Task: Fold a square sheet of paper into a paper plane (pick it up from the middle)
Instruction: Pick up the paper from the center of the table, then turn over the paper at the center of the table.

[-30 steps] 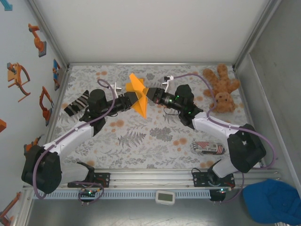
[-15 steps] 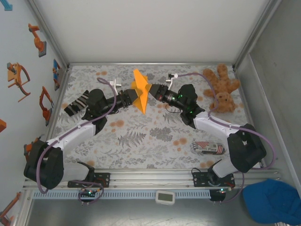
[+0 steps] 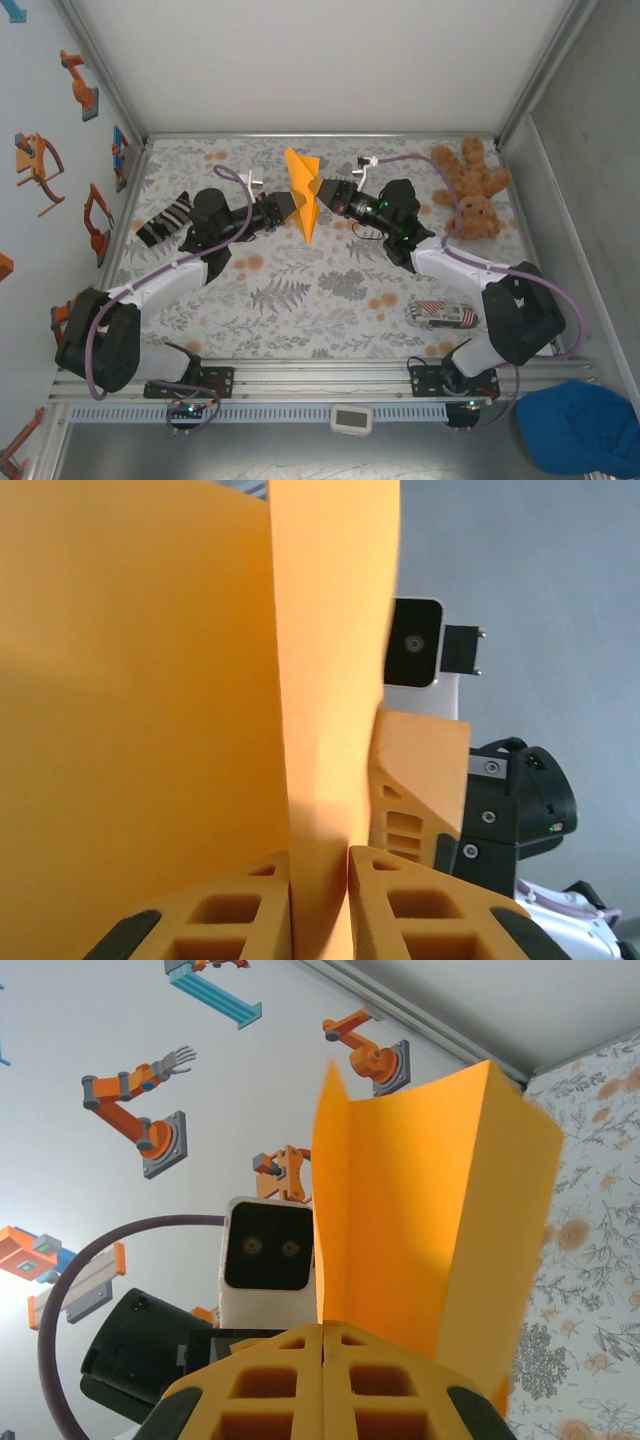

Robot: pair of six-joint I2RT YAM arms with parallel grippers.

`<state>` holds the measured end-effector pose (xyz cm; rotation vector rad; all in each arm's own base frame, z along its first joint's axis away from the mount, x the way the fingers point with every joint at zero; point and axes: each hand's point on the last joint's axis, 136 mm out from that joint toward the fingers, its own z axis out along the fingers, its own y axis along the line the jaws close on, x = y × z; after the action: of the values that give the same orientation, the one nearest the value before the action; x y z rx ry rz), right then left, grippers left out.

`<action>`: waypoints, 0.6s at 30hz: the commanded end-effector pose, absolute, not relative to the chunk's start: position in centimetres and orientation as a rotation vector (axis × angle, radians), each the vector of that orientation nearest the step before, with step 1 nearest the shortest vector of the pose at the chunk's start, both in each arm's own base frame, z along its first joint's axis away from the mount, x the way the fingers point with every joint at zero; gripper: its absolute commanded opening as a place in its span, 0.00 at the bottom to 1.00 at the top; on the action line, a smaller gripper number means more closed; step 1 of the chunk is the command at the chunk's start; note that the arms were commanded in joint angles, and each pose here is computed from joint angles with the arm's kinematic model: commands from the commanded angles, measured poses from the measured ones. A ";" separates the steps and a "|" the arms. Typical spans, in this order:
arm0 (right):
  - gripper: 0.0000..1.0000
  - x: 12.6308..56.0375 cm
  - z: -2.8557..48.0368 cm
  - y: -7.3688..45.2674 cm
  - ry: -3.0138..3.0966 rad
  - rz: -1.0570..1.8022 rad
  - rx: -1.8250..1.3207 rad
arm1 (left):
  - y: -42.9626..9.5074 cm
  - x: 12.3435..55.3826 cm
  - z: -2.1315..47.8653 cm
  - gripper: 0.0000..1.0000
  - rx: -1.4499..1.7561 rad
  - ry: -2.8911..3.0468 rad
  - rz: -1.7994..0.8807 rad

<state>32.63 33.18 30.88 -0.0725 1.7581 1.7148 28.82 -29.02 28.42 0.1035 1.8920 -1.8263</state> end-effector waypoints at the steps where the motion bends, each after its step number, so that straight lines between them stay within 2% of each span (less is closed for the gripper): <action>1: 0.00 32.7 31.4 32.9 1.718 1.723 -0.081 | -29.3 28.1 30.6 0.18 0.186 1.809 -1.875; 8: 0.00 33.0 31.1 32.1 1.719 1.707 -0.063 | -29.3 28.3 29.8 0.12 0.171 1.830 -1.857; 12: 0.18 33.3 30.8 31.1 1.720 1.685 -0.027 | -29.1 28.6 28.9 0.09 0.148 1.861 -1.830; 18: 0.36 33.7 29.8 29.4 1.752 1.599 0.016 | -28.7 29.0 27.4 0.06 0.129 1.930 -1.741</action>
<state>33.91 30.44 28.28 0.0258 1.7999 1.6399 28.92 -29.02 27.66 0.1014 1.9193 -1.8040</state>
